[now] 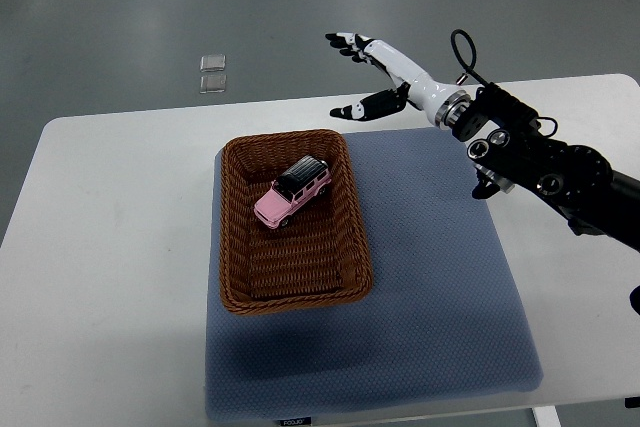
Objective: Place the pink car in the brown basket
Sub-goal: 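Open the right hand to release the car and withdraw upward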
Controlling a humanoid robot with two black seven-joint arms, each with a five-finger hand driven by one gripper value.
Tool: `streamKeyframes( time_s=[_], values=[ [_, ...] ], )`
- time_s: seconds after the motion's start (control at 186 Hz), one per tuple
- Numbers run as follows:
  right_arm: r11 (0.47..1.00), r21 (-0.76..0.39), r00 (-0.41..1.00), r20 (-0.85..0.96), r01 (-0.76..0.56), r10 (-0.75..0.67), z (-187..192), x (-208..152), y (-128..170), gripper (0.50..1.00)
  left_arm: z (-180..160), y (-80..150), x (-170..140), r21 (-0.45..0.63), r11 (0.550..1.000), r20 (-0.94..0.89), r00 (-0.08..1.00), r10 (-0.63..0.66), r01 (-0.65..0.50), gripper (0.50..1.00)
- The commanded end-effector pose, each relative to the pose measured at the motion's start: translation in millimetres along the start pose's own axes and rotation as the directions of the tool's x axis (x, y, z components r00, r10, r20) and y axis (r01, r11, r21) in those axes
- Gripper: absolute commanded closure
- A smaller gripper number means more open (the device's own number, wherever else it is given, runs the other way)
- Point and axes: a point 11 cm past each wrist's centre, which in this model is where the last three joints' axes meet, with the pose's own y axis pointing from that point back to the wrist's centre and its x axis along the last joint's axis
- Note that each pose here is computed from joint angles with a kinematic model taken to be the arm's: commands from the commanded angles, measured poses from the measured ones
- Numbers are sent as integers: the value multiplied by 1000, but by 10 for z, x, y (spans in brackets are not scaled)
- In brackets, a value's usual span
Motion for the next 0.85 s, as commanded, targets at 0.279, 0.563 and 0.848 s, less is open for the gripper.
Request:
streamKeyframes(
  time_s=[0.279,0.563,0.848],
  values=[
    [927,-307,786,509,-216,351,864,389,576,589,-1,0,5,1,1000,2,1000,1,-1,500],
    [904,-355,666,618,-237,417,955,387,636,587,-1,0,5,1,1000,2,1000,1,-1,500],
    [908,-351,664,627,-228,408,958,335,626,585,8,0,5,-1,1000,2,1000,1,-1,500]
  ],
)
